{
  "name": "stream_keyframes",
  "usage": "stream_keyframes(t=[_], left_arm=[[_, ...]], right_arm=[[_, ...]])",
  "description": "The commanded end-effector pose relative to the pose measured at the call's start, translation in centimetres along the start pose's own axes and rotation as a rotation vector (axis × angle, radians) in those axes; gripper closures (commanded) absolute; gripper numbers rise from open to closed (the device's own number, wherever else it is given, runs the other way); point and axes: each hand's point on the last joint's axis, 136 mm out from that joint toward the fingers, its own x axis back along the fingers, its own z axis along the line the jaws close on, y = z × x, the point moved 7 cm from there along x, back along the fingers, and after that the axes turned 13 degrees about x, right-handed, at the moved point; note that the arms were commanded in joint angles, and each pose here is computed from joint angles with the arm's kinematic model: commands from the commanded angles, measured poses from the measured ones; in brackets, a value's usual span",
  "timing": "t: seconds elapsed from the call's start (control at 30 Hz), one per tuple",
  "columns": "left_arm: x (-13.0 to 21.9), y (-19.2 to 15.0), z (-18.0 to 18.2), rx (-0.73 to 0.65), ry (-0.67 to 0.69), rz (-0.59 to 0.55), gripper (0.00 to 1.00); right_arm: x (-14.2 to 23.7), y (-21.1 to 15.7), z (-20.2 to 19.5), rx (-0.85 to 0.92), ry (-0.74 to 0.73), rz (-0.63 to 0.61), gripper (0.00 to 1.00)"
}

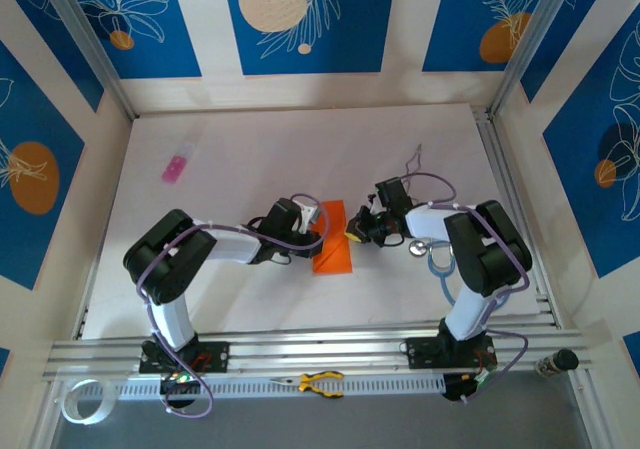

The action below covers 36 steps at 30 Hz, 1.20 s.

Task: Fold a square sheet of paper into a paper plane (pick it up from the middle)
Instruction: Fold the triangle a second time at the center of the table.

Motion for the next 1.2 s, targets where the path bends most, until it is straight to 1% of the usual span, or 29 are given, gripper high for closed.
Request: stream_keyframes(t=[0.0,0.1,0.2,0.43,0.57,0.67,0.8,0.9,0.93,0.97,1.07,1.1,1.17], left_arm=[[0.1,-1.6,2.1,0.039,0.067,0.074,1.0],[0.1,-1.6,2.0,0.041,0.063,0.075,1.0],[0.1,-1.6,1.9,0.041,0.058,0.072,1.0],[0.0,-1.7,2.0,0.047,0.052,0.077,1.0],[0.0,-1.8,2.0,0.05,0.047,0.08,1.0],[0.1,-1.6,1.8,0.05,0.042,0.076,1.0],[0.6,-1.1,1.2,0.058,0.031,0.06,1.0],[1.4,-0.3,0.2,0.062,0.025,0.041,0.86],[1.9,0.1,-0.2,0.064,0.027,0.03,0.79],[2.4,0.5,-0.7,0.065,0.033,0.017,0.75],[4.5,1.6,-1.7,0.064,0.066,-0.043,0.66],[5.2,1.8,-1.8,0.074,0.09,-0.061,0.65],[6.3,2.0,-2.1,0.099,0.115,-0.071,0.65]], right_arm=[[1.5,-0.3,3.0,0.108,0.064,-0.01,0.97],[0.8,-1.1,3.8,0.115,0.074,0.042,0.97],[-0.1,-2.0,3.7,0.105,0.051,0.06,0.97],[-1.6,-2.6,3.3,0.092,0.065,0.1,0.98],[-2.5,-2.7,2.4,0.081,0.04,0.123,0.98],[-2.8,-3.3,1.3,0.074,-0.027,0.146,0.99],[-3.1,-4.4,-0.3,0.05,-0.071,0.163,1.0],[-3.0,-4.6,-0.7,0.046,-0.074,0.165,1.0],[-3.1,-4.5,-0.7,0.048,-0.073,0.166,1.0],[-3.1,-4.5,-0.6,0.05,-0.071,0.167,1.0],[-3.0,-4.3,-0.3,0.054,-0.066,0.163,1.0],[-3.0,-4.2,-0.2,0.053,-0.064,0.159,1.0],[-2.9,-4.2,-0.1,0.057,-0.059,0.161,1.0]])
